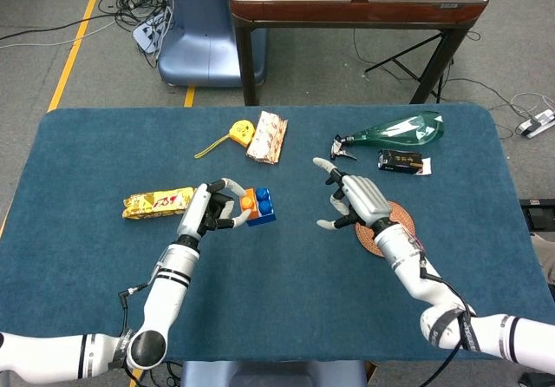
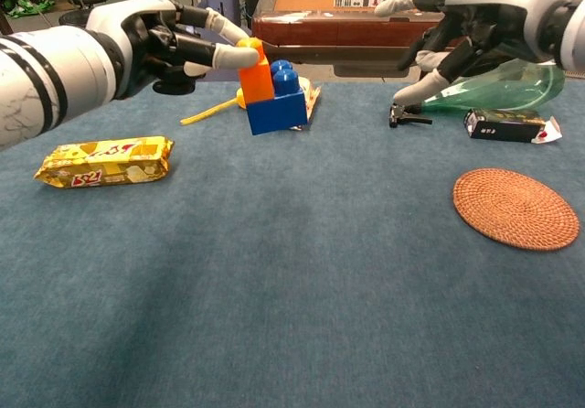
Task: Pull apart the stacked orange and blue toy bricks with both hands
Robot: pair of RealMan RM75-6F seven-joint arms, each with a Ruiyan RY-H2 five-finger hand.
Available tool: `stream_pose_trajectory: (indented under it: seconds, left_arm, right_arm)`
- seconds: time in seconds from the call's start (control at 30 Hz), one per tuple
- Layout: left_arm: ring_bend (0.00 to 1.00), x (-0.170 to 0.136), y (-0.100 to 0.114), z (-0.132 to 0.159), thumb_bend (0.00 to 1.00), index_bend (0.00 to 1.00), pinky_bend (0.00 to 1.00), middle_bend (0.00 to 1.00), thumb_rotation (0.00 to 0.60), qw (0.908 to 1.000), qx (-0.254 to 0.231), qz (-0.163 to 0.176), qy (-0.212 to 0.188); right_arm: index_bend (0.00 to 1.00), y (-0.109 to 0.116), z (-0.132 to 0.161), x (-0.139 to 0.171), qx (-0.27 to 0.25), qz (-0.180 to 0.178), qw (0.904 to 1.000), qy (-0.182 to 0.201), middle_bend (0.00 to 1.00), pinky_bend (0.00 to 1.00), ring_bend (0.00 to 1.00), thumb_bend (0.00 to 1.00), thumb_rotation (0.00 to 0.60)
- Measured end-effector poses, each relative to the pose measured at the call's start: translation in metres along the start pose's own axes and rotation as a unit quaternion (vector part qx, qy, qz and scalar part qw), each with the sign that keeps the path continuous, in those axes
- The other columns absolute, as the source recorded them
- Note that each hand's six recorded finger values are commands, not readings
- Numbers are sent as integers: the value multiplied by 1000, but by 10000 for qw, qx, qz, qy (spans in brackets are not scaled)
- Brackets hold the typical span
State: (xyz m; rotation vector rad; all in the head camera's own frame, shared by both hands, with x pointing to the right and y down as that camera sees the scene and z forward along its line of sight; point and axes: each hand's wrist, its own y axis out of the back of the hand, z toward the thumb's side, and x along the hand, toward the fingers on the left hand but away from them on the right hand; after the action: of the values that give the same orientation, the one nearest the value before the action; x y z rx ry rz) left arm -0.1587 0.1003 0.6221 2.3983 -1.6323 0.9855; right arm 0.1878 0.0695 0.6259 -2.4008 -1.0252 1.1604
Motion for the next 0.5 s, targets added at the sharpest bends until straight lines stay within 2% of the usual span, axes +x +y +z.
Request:
stream_pose_trajectory:
  seconds: [0.17,0.37,0.5]
  left_arm:
    - [965,-1,-1,1,579,734,1000,877,600,10000,34,9,-27]
    - [966,-1,0,2,578,735,1000,877,600,10000,48,32,-45]
    - [966,-1,0,2,579,735,1000,878,600,10000,53,36,-54]
  right_arm:
    - [18,-10,-1,-13,-383,56,9992,-44,971,1000,1000,0,600]
    - [18,-24,0,-22,-929,346,9950,-84,971,1000,1000,0,600]
    - [18,-33,0,-26,-1359,580,9890,-110,971,1000,1000,0,600]
